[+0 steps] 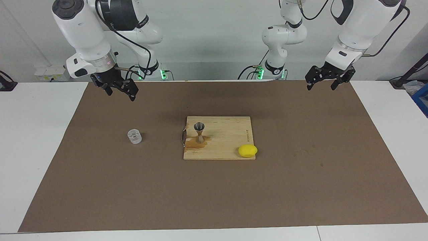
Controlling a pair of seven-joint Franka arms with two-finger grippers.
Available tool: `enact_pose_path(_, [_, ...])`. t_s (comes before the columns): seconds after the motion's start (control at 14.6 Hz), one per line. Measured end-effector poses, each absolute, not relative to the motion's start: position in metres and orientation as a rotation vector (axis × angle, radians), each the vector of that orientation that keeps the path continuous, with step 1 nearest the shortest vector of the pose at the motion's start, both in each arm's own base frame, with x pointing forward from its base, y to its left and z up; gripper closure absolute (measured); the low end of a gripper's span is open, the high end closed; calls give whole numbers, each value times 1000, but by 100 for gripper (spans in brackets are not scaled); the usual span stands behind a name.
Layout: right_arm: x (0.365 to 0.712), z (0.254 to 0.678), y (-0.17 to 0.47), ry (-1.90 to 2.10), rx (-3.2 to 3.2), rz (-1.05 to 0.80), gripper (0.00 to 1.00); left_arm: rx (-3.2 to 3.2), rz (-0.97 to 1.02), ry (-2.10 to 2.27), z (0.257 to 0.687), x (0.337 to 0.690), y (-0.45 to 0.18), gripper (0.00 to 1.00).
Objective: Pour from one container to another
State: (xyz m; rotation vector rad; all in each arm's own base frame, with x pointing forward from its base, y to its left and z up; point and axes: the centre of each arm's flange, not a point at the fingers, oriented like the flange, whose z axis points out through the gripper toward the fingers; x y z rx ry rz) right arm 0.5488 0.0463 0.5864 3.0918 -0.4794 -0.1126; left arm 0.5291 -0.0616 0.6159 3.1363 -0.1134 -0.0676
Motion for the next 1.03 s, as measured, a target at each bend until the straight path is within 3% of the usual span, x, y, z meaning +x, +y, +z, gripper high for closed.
enact_pose_path(1.03, [544,602,42,-68,3089,-85,0,3136,-68,-113,616,529,-62,0])
